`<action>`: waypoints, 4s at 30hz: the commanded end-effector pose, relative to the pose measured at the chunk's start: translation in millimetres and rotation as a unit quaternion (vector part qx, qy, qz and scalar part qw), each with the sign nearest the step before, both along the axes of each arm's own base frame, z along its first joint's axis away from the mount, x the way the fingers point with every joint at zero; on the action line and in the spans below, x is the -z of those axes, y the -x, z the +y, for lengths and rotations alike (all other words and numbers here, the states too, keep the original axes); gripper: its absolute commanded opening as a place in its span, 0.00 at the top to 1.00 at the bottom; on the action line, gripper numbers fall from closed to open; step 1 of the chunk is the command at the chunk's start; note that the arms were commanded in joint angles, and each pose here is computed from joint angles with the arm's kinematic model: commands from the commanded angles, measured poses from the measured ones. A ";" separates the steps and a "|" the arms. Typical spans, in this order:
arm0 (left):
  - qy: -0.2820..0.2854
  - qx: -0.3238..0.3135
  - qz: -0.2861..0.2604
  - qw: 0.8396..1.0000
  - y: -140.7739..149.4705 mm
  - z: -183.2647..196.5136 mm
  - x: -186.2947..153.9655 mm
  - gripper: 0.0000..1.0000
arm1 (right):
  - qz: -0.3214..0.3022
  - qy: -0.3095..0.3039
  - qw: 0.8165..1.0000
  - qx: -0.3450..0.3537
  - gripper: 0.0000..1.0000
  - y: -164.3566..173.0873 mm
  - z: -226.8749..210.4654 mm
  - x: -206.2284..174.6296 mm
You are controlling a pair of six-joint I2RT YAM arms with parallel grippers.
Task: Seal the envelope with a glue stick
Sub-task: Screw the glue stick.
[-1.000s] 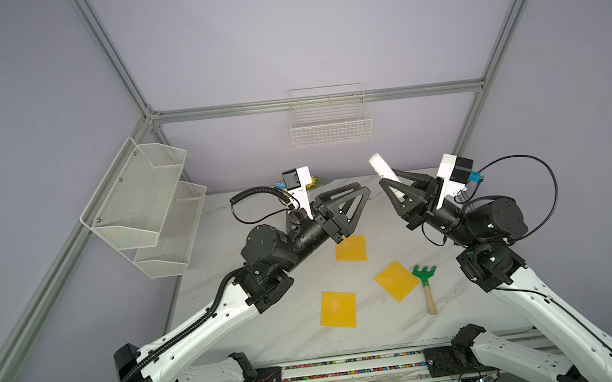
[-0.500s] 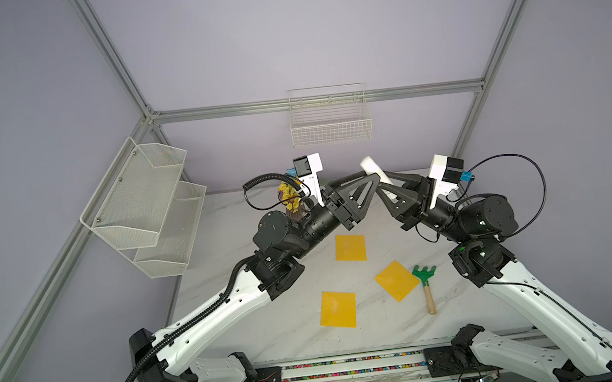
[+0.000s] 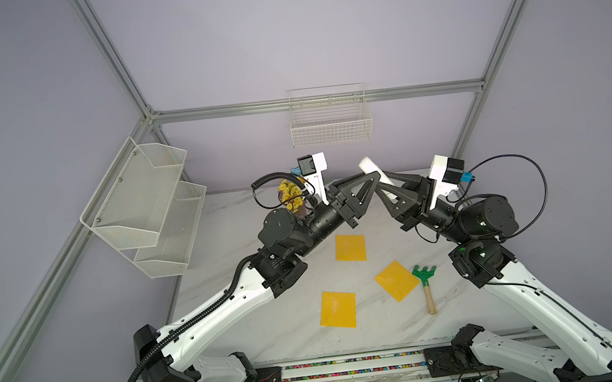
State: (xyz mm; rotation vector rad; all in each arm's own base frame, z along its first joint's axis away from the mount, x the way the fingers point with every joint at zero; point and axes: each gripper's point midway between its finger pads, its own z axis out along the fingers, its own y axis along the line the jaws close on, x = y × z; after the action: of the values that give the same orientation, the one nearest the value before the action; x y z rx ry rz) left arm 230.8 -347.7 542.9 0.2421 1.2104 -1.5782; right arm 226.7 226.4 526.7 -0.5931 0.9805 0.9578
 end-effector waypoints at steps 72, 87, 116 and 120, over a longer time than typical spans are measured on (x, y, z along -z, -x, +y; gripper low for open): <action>0.008 -0.007 0.015 1.000 1.2 15.8 -10.2 0.92 | 0.010 0.019 1.000 0.006 0.81 19.7 -9.0 9.0; -0.001 0.004 0.028 1.000 -3.8 5.0 0.7 0.70 | 0.004 0.001 1.000 0.018 1.00 15.9 -12.9 0.1; 0.091 0.015 -0.121 0.988 39.4 46.1 -61.8 1.00 | 0.330 -0.249 0.860 -0.300 0.50 36.4 -16.5 -20.5; 0.092 0.010 -0.125 0.988 38.2 46.6 -64.7 1.00 | 0.328 -0.236 0.860 -0.312 0.52 39.5 -11.5 -22.7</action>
State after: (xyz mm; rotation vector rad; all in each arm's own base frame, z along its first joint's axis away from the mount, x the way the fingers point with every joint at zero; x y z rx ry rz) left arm 208.9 -324.3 576.4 0.3137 1.0020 -1.6241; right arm 203.7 213.9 537.3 -0.0664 1.1398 1.9496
